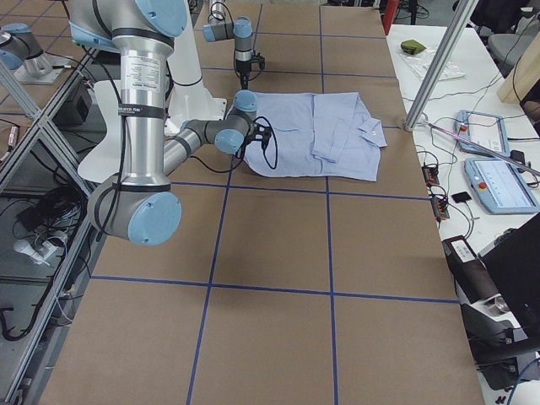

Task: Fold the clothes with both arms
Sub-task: 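Close both grippers on the hem corners nearest the robot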

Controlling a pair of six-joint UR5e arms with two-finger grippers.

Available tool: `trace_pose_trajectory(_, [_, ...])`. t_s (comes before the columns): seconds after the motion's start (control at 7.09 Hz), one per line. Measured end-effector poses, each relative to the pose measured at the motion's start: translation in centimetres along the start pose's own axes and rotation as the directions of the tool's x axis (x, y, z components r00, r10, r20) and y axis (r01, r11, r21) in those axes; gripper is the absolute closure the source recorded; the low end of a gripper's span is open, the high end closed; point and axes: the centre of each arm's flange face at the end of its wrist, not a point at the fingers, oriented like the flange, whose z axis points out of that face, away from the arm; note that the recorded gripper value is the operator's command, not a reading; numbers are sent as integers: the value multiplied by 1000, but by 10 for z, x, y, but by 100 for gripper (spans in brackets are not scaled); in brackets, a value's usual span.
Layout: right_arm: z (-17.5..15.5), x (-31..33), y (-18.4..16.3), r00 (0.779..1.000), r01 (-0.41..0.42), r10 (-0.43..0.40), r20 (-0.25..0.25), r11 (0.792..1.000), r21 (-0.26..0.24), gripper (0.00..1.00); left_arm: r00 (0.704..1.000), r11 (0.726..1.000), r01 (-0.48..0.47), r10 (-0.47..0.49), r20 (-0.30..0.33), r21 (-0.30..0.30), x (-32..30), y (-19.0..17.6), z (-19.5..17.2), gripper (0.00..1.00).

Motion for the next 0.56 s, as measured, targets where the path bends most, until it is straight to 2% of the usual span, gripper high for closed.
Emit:
trace_pose_trajectory(0.14, [0, 0, 0, 1000, 0, 0, 0, 1000, 0, 100, 1000, 1000, 1, -1, 0, 1, 0, -1, 0, 96])
trace_pose_trajectory(0.28, [1, 0, 0, 1000, 0, 0, -1, 1000, -1, 100, 1000, 1000, 3, -3, 0, 3, 0, -2, 0, 100])
trace_pose_trajectory(0.56, [-1, -1, 0, 1000, 0, 0, 2, 1000, 1, 100, 1000, 1000, 8, -8, 13, 8, -1, -4, 0, 100])
